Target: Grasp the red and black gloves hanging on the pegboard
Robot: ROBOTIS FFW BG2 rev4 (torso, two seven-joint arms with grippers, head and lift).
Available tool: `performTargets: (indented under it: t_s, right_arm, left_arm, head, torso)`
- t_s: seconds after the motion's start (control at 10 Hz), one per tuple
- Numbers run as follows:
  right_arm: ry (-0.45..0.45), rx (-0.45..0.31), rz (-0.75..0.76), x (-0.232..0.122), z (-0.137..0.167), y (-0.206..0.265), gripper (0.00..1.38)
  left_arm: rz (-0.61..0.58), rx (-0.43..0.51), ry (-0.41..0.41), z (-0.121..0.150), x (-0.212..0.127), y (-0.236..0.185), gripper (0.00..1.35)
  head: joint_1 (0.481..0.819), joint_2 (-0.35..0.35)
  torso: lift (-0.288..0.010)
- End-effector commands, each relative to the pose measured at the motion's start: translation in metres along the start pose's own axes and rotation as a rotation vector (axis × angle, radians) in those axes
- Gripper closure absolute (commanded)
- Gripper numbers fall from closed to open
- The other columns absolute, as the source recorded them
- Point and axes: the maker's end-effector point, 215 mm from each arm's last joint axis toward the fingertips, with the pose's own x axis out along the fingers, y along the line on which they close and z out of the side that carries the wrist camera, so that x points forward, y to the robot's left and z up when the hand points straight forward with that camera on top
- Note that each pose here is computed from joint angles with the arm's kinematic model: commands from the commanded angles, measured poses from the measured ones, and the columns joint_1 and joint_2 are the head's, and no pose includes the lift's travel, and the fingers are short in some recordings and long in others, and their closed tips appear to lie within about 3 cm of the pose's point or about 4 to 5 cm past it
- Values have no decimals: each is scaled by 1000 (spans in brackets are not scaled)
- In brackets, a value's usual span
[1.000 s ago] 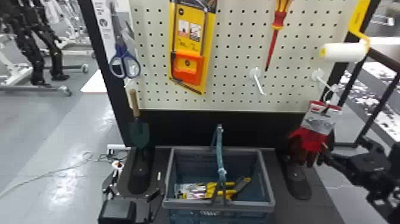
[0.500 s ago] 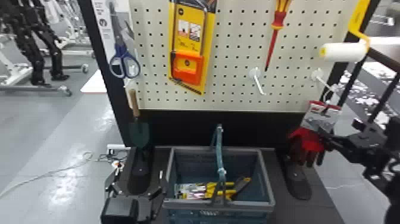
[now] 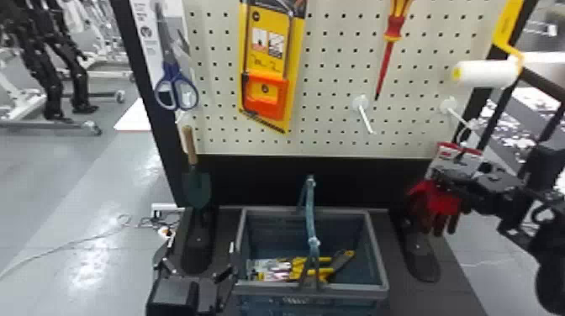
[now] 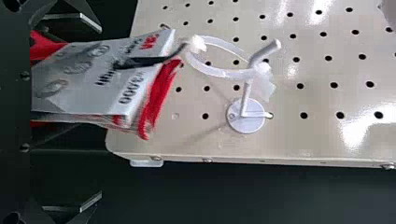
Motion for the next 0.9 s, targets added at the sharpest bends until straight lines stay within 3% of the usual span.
performTargets:
  t_s: [0.0, 0.1, 0.2, 0.5, 0.8]
  right_arm:
    - [-2, -8, 3, 1, 5, -5, 119]
    - [1, 0, 7, 0, 2, -5, 323]
    - [1, 16, 6, -2, -2, -5, 722]
    - [-4, 39, 8, -6, -7, -3, 1156]
    - [-14, 48, 12, -8, -6, 0, 1220]
  left_arm:
    - [-1, -1, -2, 1, 0, 0, 257]
    - [-1, -1, -2, 1, 0, 0, 257]
    - [0, -1, -2, 1, 0, 0, 257]
    - [-1, -1, -3, 1, 1, 0, 257]
    - [-2, -1, -5, 2, 1, 0, 257]
  head:
    - [549, 0]
    - [549, 0]
    - [549, 0]
    - [549, 0]
    - [549, 0]
  torso:
    - [-100]
    - [-100]
    - [-100]
    - [-100]
    - [-100]
